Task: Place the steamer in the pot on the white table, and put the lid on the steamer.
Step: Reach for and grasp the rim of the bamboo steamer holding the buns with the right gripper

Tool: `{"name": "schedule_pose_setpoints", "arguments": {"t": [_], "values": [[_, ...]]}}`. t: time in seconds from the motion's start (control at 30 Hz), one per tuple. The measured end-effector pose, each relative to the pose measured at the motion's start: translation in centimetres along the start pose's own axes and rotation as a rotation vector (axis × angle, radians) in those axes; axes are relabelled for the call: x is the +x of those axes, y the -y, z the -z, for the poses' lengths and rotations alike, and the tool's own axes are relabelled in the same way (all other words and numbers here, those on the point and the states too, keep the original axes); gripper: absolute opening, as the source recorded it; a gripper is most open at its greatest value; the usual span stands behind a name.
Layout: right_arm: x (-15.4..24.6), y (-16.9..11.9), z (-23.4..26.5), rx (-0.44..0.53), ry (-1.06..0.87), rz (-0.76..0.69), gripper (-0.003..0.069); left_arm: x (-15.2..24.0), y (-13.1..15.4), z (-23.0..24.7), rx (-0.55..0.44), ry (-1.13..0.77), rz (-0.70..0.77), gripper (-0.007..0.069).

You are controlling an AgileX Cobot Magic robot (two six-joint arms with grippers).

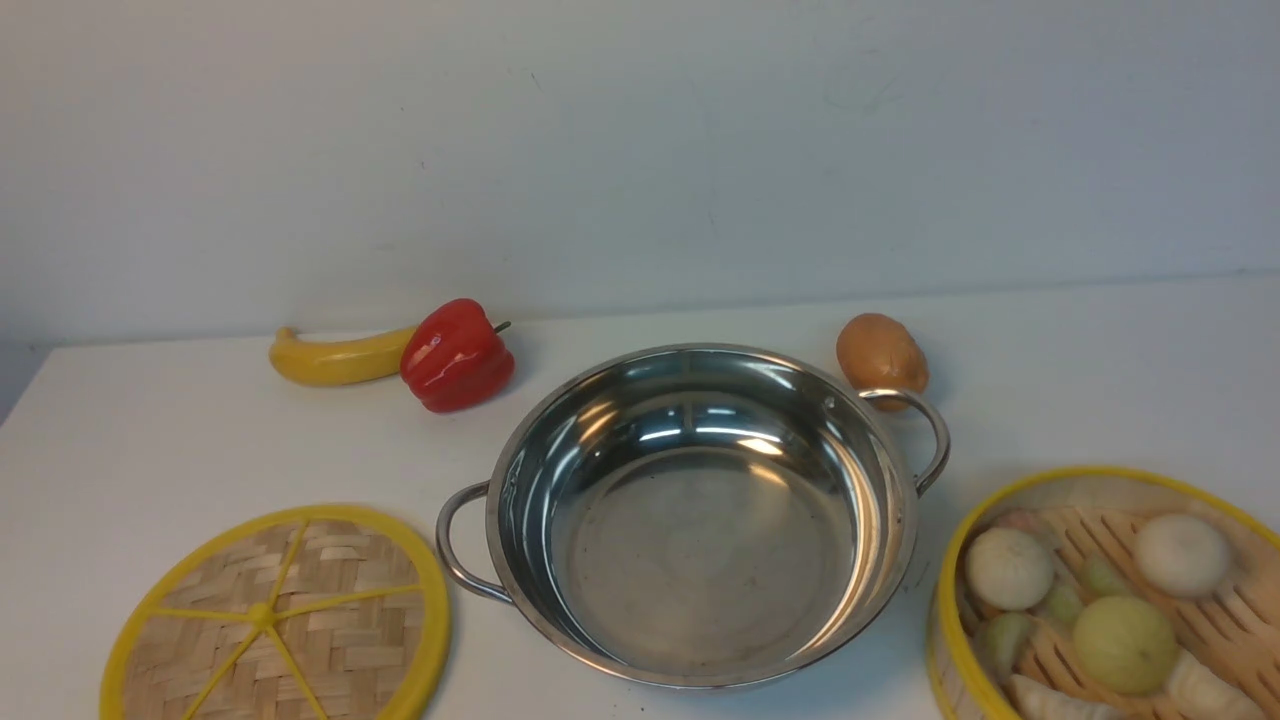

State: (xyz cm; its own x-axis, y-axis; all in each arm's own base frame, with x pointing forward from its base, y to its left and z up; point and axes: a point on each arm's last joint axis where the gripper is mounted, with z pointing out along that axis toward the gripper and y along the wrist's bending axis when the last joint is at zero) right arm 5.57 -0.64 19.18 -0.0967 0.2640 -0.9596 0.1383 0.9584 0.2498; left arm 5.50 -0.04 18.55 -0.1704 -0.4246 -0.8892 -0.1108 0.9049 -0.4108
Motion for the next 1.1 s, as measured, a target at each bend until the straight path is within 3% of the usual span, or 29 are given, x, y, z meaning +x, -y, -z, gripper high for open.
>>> {"name": "schedule_pose_setpoints", "arguments": {"t": [0.1,0.2,0.23,0.27,0.3,0.4,0.5,0.8,0.93,1.0,1.1], "values": [[-0.3,-0.2,0.0,-0.025,0.032,-0.114,0.0243,0.1,0.4,0.0,0.048,-0.012,0.188,0.0241],[-1.0,-0.5,0.1,-0.082,0.094,-0.427,0.0243,0.1,0.8,0.0,0.091,-0.023,0.342,0.0241],[-1.0,-0.5,0.1,-0.082,0.094,-0.436,0.0243,0.1,0.8,0.0,0.091,-0.023,0.342,0.0241],[-1.3,-0.6,0.1,-0.114,0.119,-0.653,0.0243,0.0,1.0,0.1,0.109,-0.027,0.405,0.0241],[-1.4,-0.6,0.1,-0.116,0.122,-0.668,0.0243,0.0,1.0,0.1,0.111,-0.028,0.412,0.0241],[-1.7,-0.6,0.2,-0.155,0.139,-1.004,0.0243,0.0,1.3,0.1,0.136,-0.034,0.498,0.0241],[-1.8,-0.6,0.2,-0.170,0.135,-1.150,0.0243,0.0,1.3,0.1,0.142,-0.035,0.516,0.0241],[-1.9,-0.5,0.2,-0.175,0.145,-1.195,0.0243,-0.6,1.2,0.1,0.144,0.035,0.521,0.0241],[-2.5,-0.1,0.3,-0.185,0.238,-1.202,0.0243,-1.6,0.9,0.2,0.153,0.141,0.591,0.0241],[-3.9,0.7,0.9,-0.209,0.444,-1.207,0.0243,-3.2,0.8,0.6,0.171,0.280,0.683,0.0241],[-5.5,1.5,2.0,-0.236,0.683,-1.142,0.0243,-5.8,1.2,1.8,0.206,0.439,0.666,0.0241]]}}
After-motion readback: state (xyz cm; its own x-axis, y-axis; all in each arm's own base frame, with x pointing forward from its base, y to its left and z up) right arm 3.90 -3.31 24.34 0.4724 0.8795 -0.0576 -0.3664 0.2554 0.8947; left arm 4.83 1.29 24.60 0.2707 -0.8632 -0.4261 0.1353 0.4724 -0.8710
